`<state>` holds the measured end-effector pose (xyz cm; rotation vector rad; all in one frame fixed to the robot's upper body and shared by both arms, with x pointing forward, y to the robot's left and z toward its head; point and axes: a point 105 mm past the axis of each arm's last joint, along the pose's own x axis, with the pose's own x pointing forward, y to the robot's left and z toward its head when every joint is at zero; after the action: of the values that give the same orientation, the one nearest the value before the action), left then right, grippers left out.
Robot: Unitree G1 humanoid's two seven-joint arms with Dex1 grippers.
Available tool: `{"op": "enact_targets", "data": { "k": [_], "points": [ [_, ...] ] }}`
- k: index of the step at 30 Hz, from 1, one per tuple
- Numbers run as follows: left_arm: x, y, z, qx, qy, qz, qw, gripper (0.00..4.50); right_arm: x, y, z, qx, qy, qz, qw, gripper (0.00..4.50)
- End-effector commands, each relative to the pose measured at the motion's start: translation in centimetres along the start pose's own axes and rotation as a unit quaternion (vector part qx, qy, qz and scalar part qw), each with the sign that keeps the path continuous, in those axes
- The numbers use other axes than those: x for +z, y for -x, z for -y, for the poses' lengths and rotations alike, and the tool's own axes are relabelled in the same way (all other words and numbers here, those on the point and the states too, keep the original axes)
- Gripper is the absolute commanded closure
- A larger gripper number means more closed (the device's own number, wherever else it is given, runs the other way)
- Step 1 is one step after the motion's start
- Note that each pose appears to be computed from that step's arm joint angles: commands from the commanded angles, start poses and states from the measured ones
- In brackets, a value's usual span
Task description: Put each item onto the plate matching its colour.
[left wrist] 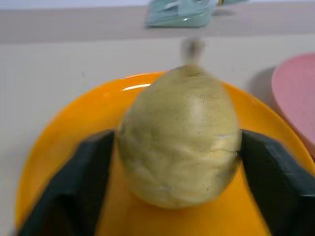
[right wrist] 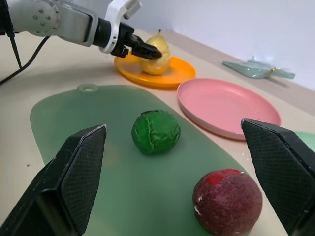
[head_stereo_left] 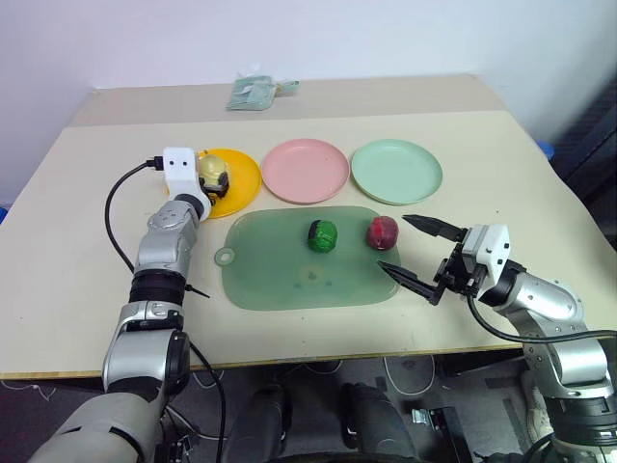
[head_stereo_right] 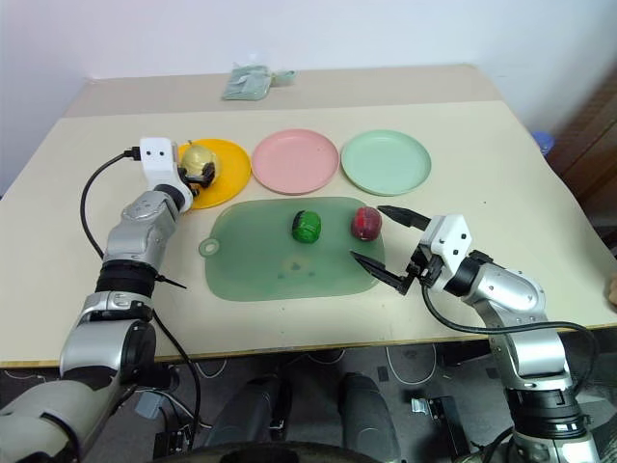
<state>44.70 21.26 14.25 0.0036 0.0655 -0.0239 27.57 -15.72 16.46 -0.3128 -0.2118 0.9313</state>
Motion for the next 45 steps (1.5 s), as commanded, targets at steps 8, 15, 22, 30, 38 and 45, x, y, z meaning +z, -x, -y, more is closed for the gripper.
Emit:
{"op": "enact_targets", "data": {
  "k": [8, 15, 22, 30, 38, 45],
  "points": [
    [5.8, 7.1, 10.4, -0.367, 0.001, 0.086, 0.926, 0.03, 0.8, 0.3, 1.0, -0.025, 0.014, 0.013, 1.0, 0.0],
    [1.5, 9.4, 12.1, -0.466, -0.06, 0.002, 0.883, 0.03, 0.3, 0.2, 0.6, -0.032, 0.0, 0.006, 0.999, 0.0],
    [0.1, 9.5, 11.8, -0.491, -0.097, -0.015, 0.865, 0.03, 0.2, -0.1, 0.3, -0.042, -0.016, 0.0, 0.999, 0.0],
    [-0.5, 10.3, 9.4, -0.491, -0.099, -0.015, 0.865, 0.03, -0.2, -2.0, -0.3, -0.025, -0.035, -0.012, 0.999, 0.0],
    [-3.5, 15.6, 4.0, -0.527, -0.118, -0.015, 0.842, 0.03, -0.4, -6.9, -0.9, 0.015, -0.052, -0.022, 0.998, 0.0],
    [-2.5, 16.8, 3.2, -0.531, -0.102, 0.01, 0.841, 0.03, -2.3, -9.7, -1.1, 0.033, -0.057, -0.065, 0.996, 0.0]
  ]
}}
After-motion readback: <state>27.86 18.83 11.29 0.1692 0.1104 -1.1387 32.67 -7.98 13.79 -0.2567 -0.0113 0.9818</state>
